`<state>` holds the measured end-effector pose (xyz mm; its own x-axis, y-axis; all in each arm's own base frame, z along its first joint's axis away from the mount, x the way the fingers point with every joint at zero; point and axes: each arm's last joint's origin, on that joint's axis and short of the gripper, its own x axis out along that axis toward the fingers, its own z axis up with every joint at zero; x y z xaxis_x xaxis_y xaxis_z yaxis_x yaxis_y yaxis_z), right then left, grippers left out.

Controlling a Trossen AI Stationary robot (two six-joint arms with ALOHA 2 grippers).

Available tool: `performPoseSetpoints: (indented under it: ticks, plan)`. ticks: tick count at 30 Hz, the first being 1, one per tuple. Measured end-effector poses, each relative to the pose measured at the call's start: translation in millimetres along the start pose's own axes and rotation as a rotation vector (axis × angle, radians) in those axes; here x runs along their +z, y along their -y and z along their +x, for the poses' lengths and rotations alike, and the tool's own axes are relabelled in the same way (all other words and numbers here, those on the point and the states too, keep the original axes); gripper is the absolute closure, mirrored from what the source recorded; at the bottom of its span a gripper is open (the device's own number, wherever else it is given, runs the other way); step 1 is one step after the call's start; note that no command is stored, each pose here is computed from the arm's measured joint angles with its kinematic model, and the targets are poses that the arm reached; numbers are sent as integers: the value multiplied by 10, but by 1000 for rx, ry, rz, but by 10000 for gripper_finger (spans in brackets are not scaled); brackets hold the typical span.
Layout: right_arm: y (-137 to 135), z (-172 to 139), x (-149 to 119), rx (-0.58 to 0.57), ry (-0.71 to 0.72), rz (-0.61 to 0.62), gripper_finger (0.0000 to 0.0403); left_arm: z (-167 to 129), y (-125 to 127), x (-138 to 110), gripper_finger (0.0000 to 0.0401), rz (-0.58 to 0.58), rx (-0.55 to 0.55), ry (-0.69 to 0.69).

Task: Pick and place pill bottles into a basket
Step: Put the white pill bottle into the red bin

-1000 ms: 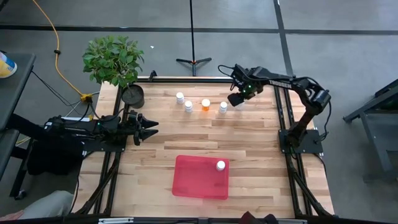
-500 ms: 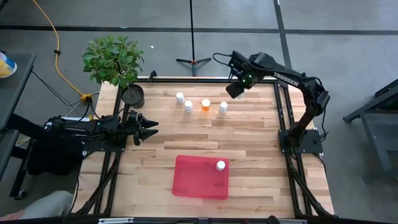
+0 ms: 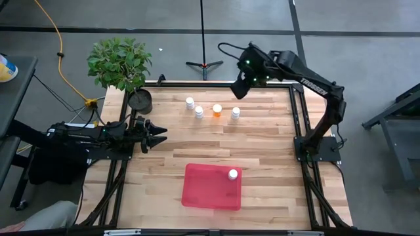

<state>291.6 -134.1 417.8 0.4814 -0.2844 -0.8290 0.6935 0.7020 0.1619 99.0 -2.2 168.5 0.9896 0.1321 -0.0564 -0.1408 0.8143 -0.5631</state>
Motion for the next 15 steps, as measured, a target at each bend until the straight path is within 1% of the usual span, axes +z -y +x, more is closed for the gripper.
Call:
performPoseSetpoints:
  ticks: [7, 15]
  plan:
    - [-486, -71, -142, 158, 27, -67, 255, 0, 0, 0, 91, 0, 0, 0]
    - [-1033, -103, -371, 269, 56, -127, 255, 0, 0, 0, 91, 30, 0, 0]
